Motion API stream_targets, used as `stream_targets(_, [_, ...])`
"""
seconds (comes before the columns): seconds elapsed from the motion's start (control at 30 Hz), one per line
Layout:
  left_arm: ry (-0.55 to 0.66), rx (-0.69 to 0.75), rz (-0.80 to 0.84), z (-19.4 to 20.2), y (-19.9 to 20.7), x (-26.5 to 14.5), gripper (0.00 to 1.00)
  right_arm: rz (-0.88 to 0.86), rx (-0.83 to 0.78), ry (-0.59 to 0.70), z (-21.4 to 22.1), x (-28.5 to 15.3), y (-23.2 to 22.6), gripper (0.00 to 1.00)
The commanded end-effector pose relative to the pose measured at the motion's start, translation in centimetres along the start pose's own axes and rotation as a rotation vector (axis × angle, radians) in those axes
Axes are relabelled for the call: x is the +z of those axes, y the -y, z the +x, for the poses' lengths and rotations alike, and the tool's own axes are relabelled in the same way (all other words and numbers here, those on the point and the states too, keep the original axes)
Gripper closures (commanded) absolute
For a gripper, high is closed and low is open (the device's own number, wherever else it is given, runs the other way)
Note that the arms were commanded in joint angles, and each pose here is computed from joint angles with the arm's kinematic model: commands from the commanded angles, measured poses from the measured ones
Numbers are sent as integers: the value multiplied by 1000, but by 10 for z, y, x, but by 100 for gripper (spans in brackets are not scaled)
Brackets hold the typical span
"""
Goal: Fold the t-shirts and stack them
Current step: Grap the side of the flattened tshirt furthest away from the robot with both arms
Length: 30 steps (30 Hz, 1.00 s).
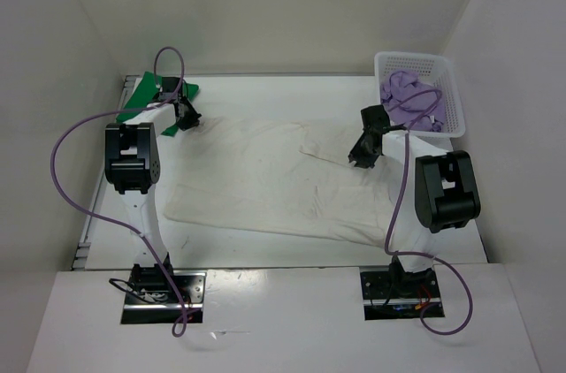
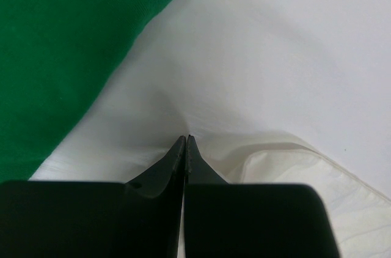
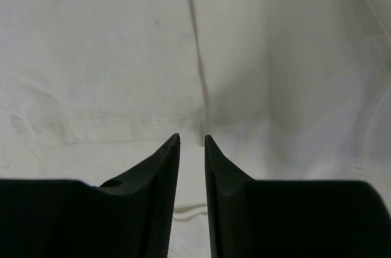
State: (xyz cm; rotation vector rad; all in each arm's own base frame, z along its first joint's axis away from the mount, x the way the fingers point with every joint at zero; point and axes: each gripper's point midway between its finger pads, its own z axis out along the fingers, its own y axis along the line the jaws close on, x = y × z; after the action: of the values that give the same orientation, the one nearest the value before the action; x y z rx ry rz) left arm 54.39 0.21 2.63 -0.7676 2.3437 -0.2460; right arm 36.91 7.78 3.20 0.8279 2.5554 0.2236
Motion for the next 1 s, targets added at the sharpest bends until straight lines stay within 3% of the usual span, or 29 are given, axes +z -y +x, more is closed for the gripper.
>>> stream_targets(0.0, [39,-7,34,-15,11,-13,100,-11,0,73,-24,-3,-9,72])
stream_targets(0.4, [31,-7,29,-12,9,-10,100,23,-4,36,-12,6,2,71])
stream_targets(0.5, [31,-7,29,-12,9,-10,100,22,-5,20,-7,11,3,74])
stream_targets(0.63, [39,-7,34,-16,11,-11,100,14,-4,29,-11,12,-1,87])
stream_targets(0.7, [40,-7,35,-17,12,-9,100,8,-4,20,-11,14,-3,87])
stream_targets(0.83, [53,-15,35,-25,10,-7,100,-8,-13,23,-19,18,-13,97])
stream_targets(0.97, [88,-29,33,-44,9,-10,100,-58,-31,79,-47,12,-38,100])
